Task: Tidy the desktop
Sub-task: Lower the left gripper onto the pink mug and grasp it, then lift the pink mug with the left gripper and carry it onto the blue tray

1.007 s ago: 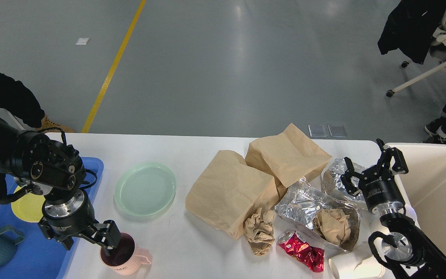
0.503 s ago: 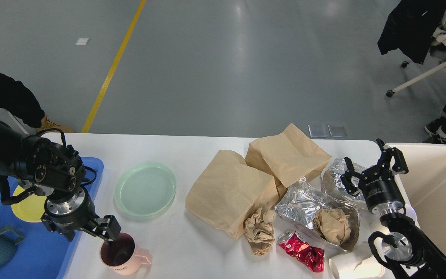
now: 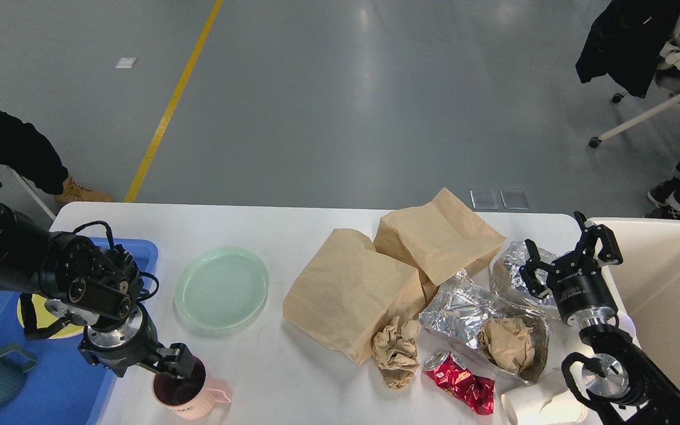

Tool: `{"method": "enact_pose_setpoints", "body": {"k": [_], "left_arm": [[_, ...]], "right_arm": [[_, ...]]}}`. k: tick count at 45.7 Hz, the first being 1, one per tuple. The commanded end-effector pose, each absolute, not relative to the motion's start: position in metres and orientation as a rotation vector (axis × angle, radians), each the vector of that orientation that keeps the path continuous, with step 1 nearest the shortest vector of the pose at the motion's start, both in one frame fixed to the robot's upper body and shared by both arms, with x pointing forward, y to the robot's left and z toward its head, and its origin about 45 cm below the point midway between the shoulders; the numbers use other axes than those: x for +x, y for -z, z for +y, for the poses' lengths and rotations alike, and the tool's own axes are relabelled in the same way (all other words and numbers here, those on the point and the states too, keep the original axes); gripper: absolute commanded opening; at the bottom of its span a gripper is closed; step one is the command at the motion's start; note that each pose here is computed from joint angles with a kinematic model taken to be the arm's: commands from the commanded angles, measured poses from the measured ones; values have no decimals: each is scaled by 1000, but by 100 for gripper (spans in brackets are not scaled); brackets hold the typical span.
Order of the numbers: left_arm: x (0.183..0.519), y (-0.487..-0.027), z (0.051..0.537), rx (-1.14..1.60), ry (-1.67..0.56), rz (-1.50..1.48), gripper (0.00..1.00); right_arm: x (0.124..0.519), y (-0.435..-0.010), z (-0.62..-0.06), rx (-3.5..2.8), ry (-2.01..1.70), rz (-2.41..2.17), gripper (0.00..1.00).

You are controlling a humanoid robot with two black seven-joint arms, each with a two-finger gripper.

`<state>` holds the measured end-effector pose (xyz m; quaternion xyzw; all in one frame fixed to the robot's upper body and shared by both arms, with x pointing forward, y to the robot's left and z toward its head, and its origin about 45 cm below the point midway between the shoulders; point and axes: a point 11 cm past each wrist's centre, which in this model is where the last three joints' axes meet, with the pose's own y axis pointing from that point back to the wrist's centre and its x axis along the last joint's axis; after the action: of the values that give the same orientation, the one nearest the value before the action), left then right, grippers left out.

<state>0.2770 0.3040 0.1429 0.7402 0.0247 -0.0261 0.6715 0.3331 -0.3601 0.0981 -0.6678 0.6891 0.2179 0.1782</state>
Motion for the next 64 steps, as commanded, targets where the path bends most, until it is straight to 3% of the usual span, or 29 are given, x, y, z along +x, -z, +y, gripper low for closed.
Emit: {"method": "enact_pose_setpoints", "body": {"k": [1, 30, 36, 41, 46, 49, 64], "left_arm": [[272, -130, 293, 1667, 80, 22, 96], [279, -111, 298, 1672, 25, -9, 95], [278, -110, 295, 1663, 29, -3, 77], [276, -111, 297, 1679, 43, 9, 49], [271, -112, 303, 1738, 81, 44, 11], [268, -112, 308, 1777, 104, 65, 0], [268, -104, 302, 1788, 90, 91, 0]], "right_arm": [[333, -98, -360, -1889, -616, 1949, 100], [333, -98, -360, -1889, -616, 1949, 100], [333, -98, -360, -1889, -616, 1949, 100], [333, -98, -360, -1889, -616, 1949, 100], [333, -98, -360, -1889, -616, 1949, 100], [333, -98, -360, -1889, -616, 1949, 100], [333, -98, -360, -1889, -616, 1949, 100]]}}
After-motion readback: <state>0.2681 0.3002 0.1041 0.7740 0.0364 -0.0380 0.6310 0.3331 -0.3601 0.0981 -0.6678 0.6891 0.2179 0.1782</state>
